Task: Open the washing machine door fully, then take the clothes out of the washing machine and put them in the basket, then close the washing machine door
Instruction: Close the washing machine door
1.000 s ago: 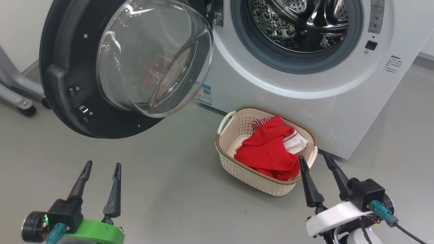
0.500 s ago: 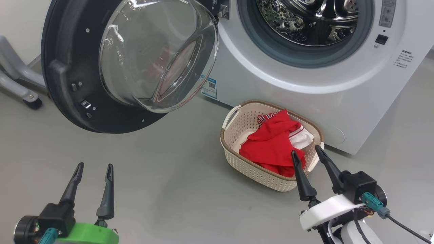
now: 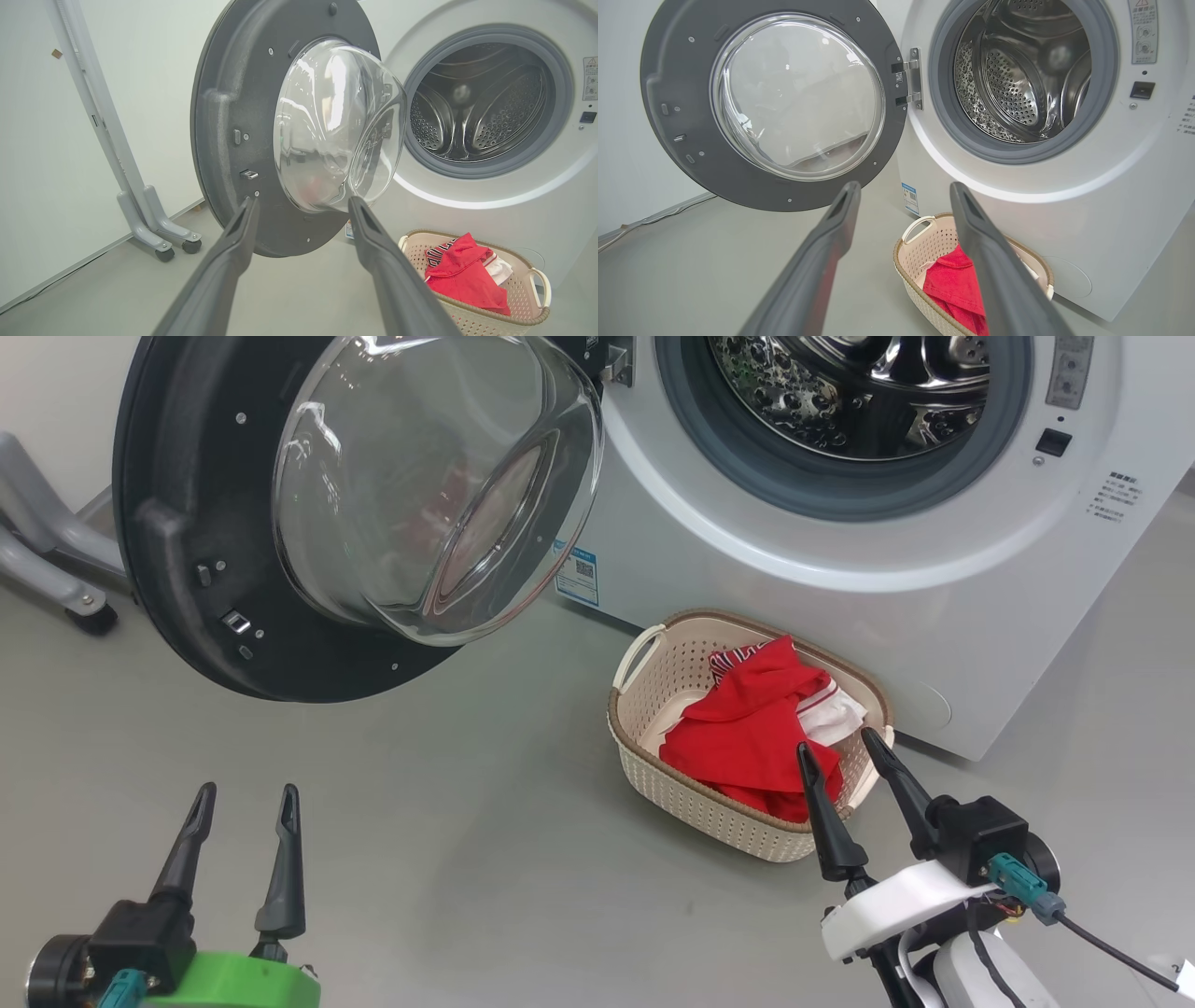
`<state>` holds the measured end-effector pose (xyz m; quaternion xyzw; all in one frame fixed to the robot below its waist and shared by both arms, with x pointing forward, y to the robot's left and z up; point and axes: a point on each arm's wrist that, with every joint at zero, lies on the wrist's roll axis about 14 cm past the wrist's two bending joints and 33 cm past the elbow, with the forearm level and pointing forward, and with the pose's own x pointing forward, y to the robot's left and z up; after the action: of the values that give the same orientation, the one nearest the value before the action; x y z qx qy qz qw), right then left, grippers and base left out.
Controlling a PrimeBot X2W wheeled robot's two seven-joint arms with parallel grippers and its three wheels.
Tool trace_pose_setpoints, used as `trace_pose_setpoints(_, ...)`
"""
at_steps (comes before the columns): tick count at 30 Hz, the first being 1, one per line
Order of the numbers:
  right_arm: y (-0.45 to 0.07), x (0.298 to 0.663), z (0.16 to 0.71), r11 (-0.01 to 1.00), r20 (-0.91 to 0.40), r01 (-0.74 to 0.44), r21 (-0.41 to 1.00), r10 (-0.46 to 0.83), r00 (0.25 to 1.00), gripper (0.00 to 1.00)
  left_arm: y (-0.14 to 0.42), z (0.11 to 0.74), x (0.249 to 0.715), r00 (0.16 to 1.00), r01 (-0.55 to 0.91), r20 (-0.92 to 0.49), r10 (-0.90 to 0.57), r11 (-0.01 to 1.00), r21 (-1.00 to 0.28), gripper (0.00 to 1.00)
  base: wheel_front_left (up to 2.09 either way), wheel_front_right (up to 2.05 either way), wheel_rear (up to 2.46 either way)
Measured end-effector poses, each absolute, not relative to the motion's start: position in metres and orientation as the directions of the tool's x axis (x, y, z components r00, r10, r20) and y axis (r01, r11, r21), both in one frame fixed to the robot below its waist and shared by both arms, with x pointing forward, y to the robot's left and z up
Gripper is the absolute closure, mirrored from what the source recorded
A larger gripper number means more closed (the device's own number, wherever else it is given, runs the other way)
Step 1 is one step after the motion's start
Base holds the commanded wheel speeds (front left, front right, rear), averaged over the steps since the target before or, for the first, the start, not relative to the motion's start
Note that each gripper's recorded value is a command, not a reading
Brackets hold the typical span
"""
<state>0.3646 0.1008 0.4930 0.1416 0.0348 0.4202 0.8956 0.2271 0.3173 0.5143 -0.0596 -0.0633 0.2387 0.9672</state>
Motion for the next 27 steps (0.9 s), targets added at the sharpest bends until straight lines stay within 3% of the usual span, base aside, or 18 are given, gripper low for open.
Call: trace_pose_setpoints(27,0.1059,0.3656,0.4898,0.596,0.045,-0.754,0.276,0.775,0.63,0.0,0.3174,0.5127,0.2229,0.87,-0.468,0.089,0.485,0.869,-0.157,0.0,0.0,0.0,0.0)
